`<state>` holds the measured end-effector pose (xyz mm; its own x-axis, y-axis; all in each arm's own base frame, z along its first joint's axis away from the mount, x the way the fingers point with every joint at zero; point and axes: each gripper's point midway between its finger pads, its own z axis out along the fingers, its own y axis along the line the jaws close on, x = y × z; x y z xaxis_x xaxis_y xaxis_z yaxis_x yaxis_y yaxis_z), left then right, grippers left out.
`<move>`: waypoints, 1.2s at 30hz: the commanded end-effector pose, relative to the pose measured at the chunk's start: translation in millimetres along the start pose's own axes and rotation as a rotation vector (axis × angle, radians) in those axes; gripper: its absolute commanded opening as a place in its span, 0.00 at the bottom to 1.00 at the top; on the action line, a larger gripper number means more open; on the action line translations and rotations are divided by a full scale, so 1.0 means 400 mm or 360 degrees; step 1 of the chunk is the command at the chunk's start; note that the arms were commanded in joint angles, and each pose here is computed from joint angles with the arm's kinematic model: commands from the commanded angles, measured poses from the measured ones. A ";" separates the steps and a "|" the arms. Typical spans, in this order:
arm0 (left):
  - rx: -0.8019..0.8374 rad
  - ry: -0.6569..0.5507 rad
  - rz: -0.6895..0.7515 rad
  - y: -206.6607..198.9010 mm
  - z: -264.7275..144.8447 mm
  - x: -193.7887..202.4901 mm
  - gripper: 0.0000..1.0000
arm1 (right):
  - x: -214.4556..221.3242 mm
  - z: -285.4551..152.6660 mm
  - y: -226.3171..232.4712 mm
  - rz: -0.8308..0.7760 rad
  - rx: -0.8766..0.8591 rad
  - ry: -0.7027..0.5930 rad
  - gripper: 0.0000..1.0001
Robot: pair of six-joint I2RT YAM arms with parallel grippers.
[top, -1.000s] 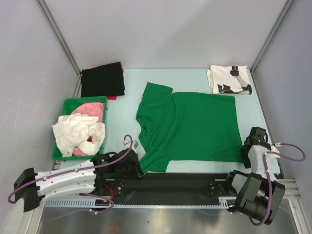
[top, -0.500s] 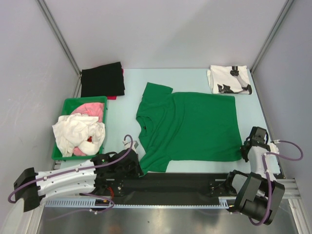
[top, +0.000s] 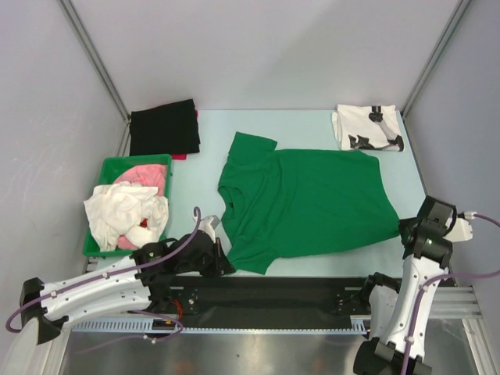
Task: Fold and stack the t-shirts
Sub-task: Fold the tshirt
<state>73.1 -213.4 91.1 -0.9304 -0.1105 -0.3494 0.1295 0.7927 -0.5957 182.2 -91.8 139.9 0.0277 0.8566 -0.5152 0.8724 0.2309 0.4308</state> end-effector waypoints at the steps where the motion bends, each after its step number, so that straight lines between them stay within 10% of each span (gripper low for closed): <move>1: 0.0075 0.0005 -0.0045 -0.045 -0.033 -0.013 0.00 | -0.023 -0.065 -0.050 -0.0036 0.0097 -0.0043 0.00; 14: -0.0170 -0.0156 0.0155 -0.062 -0.045 -0.131 0.00 | -0.068 -0.073 -0.014 -0.0057 0.0020 -0.0130 0.00; 36: -0.0330 -0.0162 0.0370 -0.063 0.107 -0.612 0.00 | -0.069 0.132 0.192 -0.0250 0.0021 0.0083 0.00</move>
<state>283.9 -224.8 141.4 -0.8783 -0.0149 -0.4779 0.1632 0.9302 -0.3289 250.4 -108.8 129.9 -0.1882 0.8549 -0.4834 0.8855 0.3606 0.2931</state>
